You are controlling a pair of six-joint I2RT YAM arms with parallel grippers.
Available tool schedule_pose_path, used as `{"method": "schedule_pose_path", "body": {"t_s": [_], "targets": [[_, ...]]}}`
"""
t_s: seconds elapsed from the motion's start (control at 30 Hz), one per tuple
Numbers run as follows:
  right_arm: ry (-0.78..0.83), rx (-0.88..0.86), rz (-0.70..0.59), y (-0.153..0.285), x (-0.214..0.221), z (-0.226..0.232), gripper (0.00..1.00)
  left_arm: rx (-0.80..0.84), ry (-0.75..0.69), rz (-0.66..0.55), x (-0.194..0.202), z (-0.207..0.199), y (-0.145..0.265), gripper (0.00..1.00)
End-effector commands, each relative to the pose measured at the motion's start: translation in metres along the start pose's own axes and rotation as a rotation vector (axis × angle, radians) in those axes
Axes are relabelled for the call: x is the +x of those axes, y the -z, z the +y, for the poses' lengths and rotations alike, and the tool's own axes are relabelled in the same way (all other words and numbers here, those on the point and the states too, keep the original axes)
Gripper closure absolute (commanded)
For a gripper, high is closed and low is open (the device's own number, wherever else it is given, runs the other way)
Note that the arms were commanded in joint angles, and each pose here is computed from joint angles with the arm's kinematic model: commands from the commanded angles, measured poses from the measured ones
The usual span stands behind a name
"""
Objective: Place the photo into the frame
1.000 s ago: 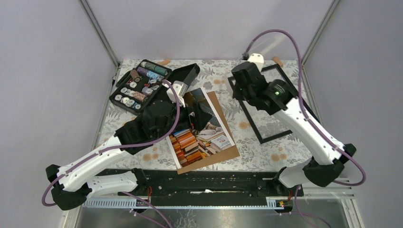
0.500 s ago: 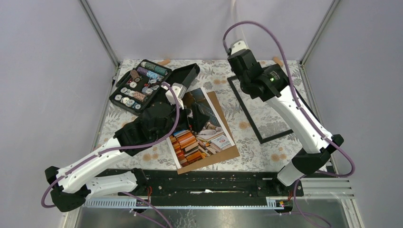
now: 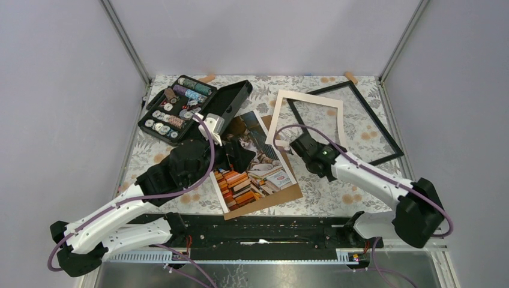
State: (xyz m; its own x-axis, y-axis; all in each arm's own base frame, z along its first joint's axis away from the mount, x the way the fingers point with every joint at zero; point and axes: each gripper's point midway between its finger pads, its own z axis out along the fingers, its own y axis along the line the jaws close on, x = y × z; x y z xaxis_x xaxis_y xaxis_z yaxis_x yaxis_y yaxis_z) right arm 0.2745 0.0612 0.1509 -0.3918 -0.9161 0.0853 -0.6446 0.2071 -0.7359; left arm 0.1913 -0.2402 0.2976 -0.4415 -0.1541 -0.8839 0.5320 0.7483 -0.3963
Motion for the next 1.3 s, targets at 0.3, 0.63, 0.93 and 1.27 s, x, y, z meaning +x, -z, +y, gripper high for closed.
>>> {"method": "schedule_pose_path", "body": {"t_s": [0.3,0.63,0.93,1.27], "targets": [[-0.298,0.039,-0.082,0.024,0.013,-0.006,0.0,0.116,-0.02,-0.065,-0.026,-0.024,0.005,0.01],[-1.466,-0.378,-0.229,0.075,-0.054,0.029,0.0,0.092,-0.073,-0.097,-0.048,-0.026,0.003,0.01],[-2.156,-0.663,-0.506,0.037,-0.112,0.069,0.0,0.116,-0.111,-0.124,-0.071,-0.038,0.002,0.01],[-2.475,-0.379,-0.327,-0.025,-0.059,0.109,0.03,0.055,-0.131,-0.138,-0.06,-0.02,-0.007,0.01]]}}
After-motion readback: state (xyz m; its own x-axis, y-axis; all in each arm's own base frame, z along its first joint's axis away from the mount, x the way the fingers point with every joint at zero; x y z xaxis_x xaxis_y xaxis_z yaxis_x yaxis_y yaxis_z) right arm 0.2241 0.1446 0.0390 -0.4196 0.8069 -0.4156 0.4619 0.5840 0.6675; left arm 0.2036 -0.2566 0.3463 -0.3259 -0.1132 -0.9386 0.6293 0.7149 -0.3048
